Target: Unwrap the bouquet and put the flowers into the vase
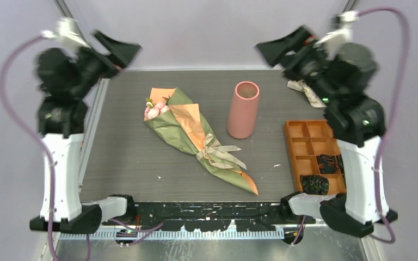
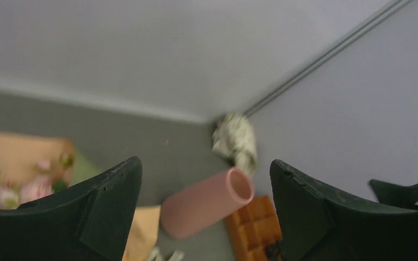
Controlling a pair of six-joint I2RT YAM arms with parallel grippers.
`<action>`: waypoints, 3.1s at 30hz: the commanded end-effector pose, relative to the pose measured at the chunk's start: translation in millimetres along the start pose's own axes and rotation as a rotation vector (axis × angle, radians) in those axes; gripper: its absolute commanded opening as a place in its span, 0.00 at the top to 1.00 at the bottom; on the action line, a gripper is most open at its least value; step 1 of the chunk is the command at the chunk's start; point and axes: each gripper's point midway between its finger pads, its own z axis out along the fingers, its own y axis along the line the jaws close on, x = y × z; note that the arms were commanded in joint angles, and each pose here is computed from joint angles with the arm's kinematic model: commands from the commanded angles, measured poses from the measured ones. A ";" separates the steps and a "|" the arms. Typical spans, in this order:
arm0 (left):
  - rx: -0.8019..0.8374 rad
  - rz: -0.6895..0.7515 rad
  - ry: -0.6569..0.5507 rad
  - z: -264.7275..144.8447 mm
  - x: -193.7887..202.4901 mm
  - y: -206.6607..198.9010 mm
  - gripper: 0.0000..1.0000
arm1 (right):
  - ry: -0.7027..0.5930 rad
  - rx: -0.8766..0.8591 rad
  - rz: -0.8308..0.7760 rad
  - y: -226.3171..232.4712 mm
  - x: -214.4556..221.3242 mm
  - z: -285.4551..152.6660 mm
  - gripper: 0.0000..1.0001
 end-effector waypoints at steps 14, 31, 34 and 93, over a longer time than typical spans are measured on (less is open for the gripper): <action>-0.244 0.271 0.557 40.6 260.7 88.4 0.35 | 0.682 0.309 -0.518 -95.3 316.9 -27.3 0.01; -0.274 0.078 0.884 23.7 460.5 161.8 0.58 | 0.741 0.420 -0.492 -177.4 403.4 -12.7 0.17; -0.357 0.083 0.939 14.2 489.4 189.5 0.61 | 0.729 0.431 -0.496 -181.8 396.9 -10.0 0.17; -0.670 0.265 1.091 -75.3 489.4 307.4 0.70 | 0.904 0.388 -0.547 -220.4 493.0 47.3 0.20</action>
